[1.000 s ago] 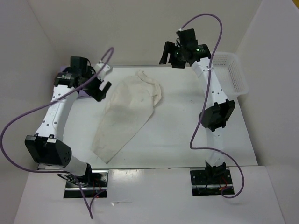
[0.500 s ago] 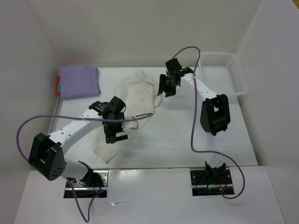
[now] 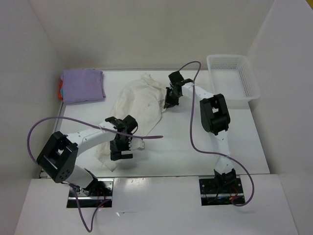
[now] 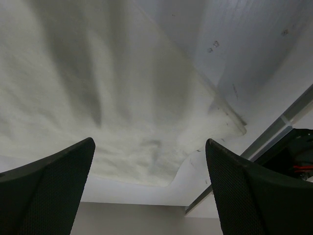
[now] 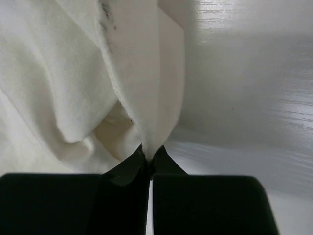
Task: Fold and stack the t-shirts
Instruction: Flatten out the tshirt
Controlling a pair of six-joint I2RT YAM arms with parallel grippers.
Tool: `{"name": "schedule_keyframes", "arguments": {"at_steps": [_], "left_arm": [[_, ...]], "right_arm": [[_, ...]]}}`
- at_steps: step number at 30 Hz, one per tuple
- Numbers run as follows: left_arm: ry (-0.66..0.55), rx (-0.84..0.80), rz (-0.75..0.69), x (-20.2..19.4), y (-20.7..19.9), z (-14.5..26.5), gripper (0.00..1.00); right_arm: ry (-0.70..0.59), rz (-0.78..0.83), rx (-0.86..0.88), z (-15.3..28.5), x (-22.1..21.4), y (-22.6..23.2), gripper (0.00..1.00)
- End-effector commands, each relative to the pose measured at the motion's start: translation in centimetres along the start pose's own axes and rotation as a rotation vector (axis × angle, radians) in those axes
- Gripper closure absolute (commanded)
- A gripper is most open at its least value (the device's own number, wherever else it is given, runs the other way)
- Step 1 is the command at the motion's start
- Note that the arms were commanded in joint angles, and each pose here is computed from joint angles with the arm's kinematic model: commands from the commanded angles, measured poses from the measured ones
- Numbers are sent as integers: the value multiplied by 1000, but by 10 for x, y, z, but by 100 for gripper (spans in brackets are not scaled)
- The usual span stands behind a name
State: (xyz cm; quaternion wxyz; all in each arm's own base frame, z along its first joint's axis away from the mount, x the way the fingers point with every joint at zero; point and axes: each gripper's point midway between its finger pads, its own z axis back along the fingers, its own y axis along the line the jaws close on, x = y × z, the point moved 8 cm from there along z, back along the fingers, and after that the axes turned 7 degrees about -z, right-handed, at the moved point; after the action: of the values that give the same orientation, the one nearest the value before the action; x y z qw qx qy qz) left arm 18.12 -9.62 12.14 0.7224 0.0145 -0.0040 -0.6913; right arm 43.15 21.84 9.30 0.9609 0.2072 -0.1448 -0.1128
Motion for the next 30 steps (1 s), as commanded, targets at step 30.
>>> {"name": "schedule_keyframes", "arguments": {"at_steps": [30], "left_arm": [[197, -52, -67, -13, -7, -54, 1]], "right_arm": [[-189, -169, 148, 207, 3, -102, 95]]}}
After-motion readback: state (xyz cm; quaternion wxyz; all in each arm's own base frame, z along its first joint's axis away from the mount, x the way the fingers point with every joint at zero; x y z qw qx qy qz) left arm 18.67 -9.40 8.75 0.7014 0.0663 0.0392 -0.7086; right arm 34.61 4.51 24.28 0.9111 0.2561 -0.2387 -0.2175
